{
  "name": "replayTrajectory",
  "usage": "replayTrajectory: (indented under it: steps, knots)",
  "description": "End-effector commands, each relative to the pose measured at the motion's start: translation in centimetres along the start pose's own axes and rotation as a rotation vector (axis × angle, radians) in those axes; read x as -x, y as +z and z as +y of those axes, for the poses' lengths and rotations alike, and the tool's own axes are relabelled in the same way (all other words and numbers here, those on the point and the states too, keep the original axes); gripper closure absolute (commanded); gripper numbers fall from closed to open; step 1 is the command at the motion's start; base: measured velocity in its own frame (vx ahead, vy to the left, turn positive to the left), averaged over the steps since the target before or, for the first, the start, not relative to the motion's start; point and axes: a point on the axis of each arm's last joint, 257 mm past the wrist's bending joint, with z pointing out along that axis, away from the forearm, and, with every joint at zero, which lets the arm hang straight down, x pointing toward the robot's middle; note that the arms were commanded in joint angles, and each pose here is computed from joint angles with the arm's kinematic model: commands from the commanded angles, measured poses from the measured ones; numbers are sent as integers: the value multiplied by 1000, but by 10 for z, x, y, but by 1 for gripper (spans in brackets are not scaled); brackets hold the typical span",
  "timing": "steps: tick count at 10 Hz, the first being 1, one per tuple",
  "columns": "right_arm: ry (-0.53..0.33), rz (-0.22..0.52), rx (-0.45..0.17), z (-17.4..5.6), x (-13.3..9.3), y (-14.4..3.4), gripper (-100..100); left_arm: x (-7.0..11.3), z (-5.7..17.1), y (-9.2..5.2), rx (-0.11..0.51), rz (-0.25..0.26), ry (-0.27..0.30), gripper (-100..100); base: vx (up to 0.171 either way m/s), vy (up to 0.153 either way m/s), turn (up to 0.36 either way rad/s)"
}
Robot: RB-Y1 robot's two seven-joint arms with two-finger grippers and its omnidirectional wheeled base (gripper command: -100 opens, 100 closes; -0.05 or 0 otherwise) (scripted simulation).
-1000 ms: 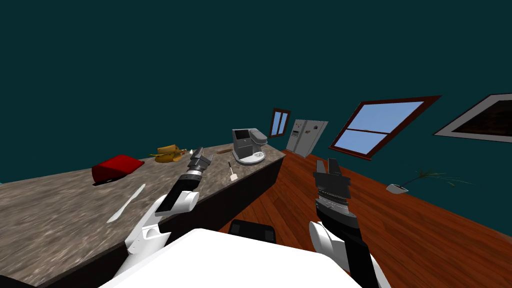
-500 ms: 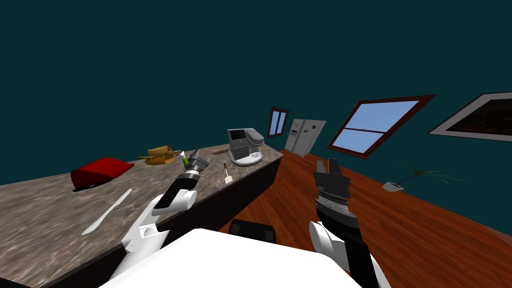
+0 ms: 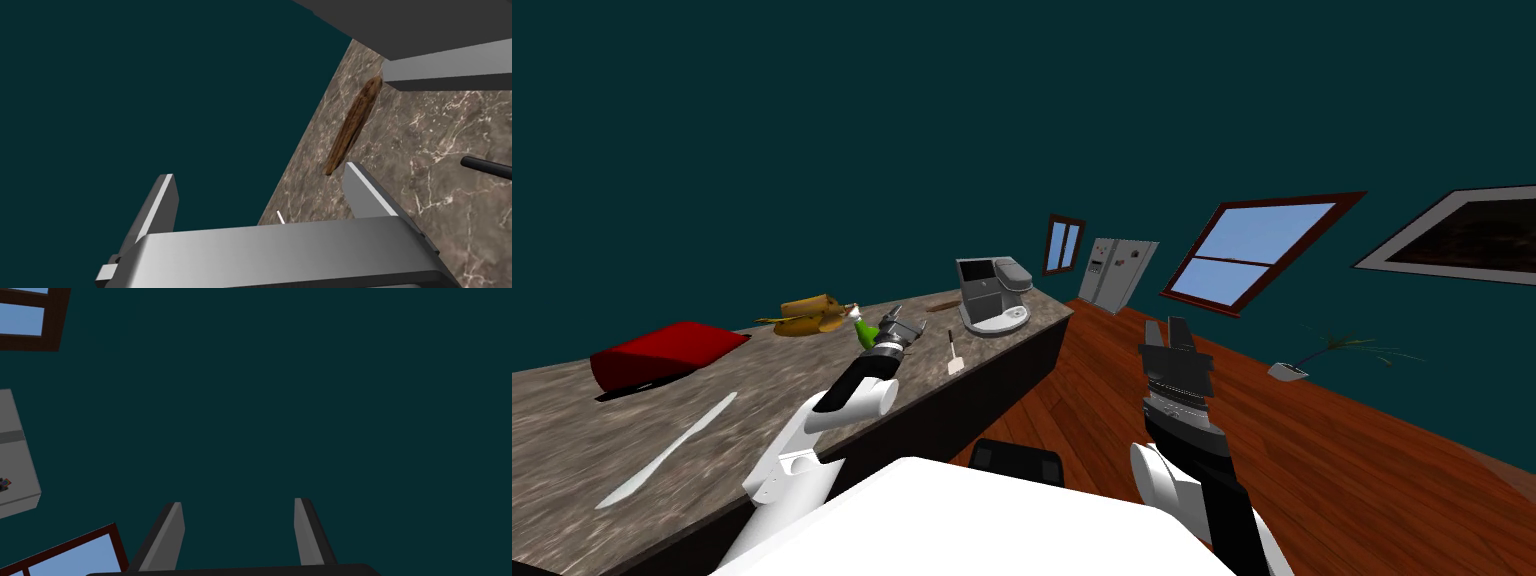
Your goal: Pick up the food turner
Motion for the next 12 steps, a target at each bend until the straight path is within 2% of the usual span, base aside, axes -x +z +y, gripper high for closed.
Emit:
replayTrajectory:
  steps: [1, 2, 3, 4, 5, 6, 7, 8, 9, 10, 11, 12]
  knots:
    - [0, 0, 0, 0, 0, 0, 0, 22, 0, 2, 18, -58, -55, -100, 77, -82, -54]
    - [0, 0, 0, 0, 0, 0, 0, 27, 6, 2, 41, -78, -70, -100, 65, -79, -29]
    - [0, 0, 0, 0, 0, 0, 0, 45, 5, 2, 47, -124, -114, -100, 82, -81, -51]
    - [0, 0, 0, 0, 0, 0, 0, 49, 10, 1, 66, -141, -126, -100, 75, -57, -21]
    - [0, 0, 0, 0, 0, 0, 0, 67, 9, 0, 68, -186, -172, -100, 70, -71, -64]
    - [0, 0, 0, 0, 0, 0, 0, 72, 16, -2, 92, -210, -184, -100, 56, -67, -24]
    - [0, 0, 0, 0, 0, 0, 0, 90, 15, -4, 93, -256, -231, -100, 62, -93, -57]
    - [0, 0, 0, 0, 0, 0, 0, 95, 21, -6, 113, -277, -241, -100, 70, -76, -23]
    - [0, 0, 0, 0, 0, 0, 0, 113, 21, -9, 116, -329, -291, -100, 91, -84, -46]
    - [0, 0, 0, 0, 0, 0, 0, 116, 25, -11, 129, -344, -299, -100, 81, -55, -26]
    - [0, 0, 0, 0, 0, 0, 0, 136, 27, -16, 137, -403, -350, -100, 94, -54, -62]
    - [0, 0, 0, 0, 0, 0, 0, 137, 29, -17, 142, -410, -355, -100, 72, -46, -20]
